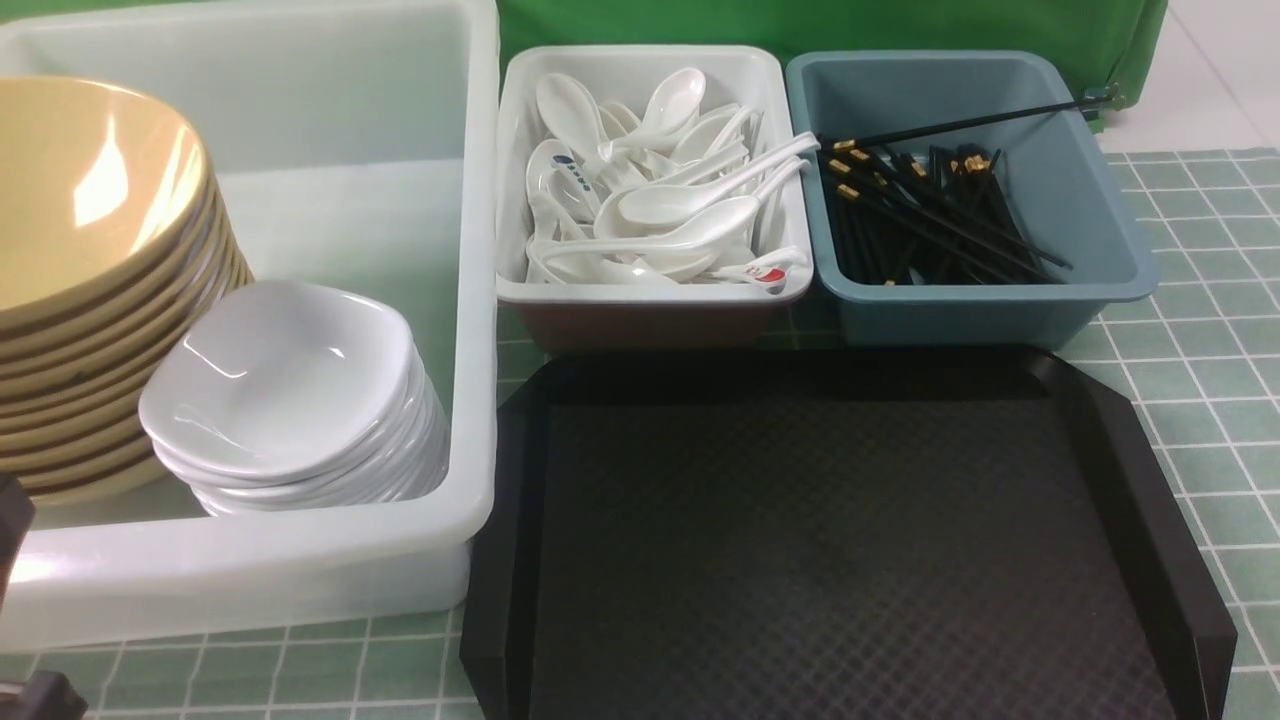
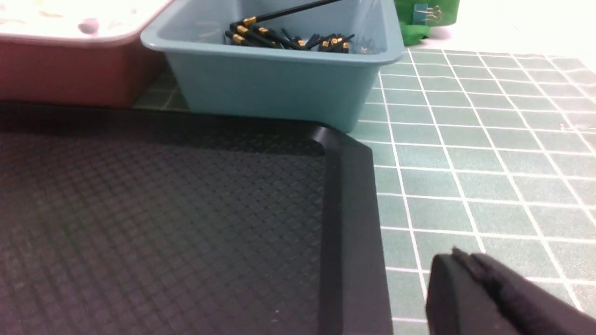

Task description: On blue table put chopsticks spoon bowls plates into blue grey white boxes.

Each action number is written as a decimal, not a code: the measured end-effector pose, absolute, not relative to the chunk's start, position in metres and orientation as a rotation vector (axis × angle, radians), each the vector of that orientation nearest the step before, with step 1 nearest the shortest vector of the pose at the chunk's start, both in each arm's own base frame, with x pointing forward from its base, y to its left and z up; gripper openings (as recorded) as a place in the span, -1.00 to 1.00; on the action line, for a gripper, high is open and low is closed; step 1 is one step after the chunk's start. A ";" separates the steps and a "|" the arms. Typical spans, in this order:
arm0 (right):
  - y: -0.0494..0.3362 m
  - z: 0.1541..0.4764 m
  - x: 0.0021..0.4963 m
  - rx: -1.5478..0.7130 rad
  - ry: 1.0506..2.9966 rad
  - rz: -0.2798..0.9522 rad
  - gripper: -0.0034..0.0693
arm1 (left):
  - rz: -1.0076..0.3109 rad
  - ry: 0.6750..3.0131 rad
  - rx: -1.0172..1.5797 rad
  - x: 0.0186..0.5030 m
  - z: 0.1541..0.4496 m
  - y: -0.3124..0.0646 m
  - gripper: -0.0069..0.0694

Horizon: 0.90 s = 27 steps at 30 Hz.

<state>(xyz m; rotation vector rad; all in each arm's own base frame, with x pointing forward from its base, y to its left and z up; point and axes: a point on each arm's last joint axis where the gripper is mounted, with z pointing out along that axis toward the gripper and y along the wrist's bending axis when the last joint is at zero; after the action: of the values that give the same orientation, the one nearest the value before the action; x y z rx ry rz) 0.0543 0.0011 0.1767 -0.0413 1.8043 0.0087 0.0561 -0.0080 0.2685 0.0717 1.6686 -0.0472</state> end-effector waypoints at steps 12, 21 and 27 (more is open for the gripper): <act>0.001 0.177 0.054 -0.042 1.805 0.007 -0.75 | -0.047 1.669 0.072 0.056 0.268 -0.008 -0.82; 0.001 0.177 0.054 -0.042 1.805 0.007 -0.72 | -0.047 1.663 0.070 0.055 0.268 -0.008 -0.82; 0.001 0.177 0.054 -0.040 1.806 0.006 -0.71 | -0.054 1.617 0.040 0.048 0.239 -0.007 -0.82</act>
<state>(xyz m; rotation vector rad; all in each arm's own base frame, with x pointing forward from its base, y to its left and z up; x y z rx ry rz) 0.0542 0.0010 0.1765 -0.0404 1.8062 0.0062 0.0480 -0.0071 0.2390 0.0397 1.6168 -0.0543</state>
